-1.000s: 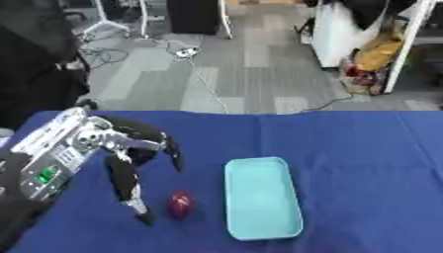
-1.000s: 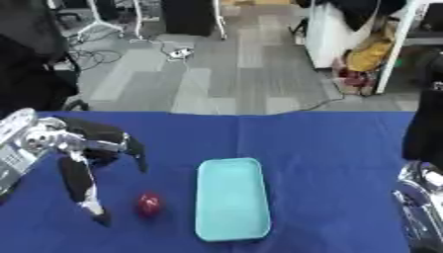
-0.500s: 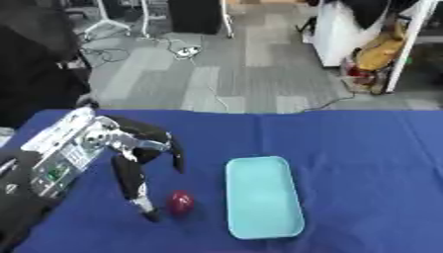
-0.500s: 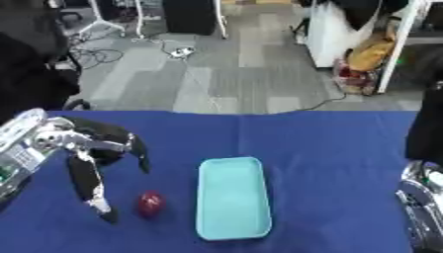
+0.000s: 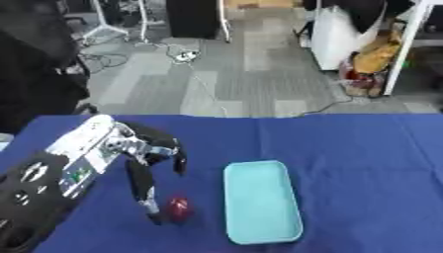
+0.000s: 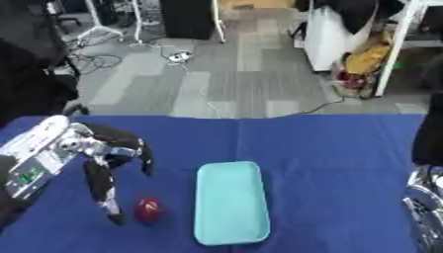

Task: Pick up objects on the table and place them in the box.

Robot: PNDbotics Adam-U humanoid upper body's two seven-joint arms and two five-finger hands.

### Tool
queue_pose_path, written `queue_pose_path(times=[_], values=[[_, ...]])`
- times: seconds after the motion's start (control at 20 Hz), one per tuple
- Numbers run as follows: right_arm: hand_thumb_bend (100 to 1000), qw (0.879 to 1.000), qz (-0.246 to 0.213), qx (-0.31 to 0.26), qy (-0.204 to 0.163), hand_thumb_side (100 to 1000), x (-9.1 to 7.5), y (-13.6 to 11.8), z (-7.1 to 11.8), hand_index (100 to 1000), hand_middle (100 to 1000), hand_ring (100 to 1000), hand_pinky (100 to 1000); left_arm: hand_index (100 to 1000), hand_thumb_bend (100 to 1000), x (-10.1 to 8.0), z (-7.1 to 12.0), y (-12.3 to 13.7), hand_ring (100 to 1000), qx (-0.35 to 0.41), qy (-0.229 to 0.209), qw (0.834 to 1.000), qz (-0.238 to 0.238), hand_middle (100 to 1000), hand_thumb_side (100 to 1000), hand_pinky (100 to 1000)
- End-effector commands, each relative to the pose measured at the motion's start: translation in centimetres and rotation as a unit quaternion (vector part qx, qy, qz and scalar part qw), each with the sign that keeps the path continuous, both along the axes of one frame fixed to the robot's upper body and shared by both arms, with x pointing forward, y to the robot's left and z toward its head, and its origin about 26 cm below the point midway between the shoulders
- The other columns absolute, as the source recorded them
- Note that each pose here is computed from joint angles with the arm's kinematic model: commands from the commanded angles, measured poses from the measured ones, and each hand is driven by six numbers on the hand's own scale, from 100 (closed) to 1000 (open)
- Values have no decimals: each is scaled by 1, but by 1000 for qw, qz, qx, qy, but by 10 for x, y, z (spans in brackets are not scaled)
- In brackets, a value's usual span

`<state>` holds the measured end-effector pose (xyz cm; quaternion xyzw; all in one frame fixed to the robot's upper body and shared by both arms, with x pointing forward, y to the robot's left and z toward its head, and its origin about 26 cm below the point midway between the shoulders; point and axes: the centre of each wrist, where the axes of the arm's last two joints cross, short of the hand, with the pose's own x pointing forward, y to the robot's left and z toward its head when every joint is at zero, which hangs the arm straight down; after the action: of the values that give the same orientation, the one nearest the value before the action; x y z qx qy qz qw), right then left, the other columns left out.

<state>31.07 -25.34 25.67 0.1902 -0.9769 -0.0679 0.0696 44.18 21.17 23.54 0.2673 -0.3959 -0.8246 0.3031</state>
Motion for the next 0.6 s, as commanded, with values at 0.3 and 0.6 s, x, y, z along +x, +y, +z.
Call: queue_pose_path(times=[0.3, 0.6], values=[[100, 1000, 1, 5, -9, 1000, -2, 4, 11, 647, 525, 455, 349, 764, 778, 14, -8, 12, 293, 53, -44, 998, 8, 681, 459, 100], [100, 1000, 6, 6, -10, 1000, -2, 7, 14, 647, 525, 455, 349, 778, 769, 20, -21, 14, 281, 55, -43, 998, 6, 677, 456, 100]])
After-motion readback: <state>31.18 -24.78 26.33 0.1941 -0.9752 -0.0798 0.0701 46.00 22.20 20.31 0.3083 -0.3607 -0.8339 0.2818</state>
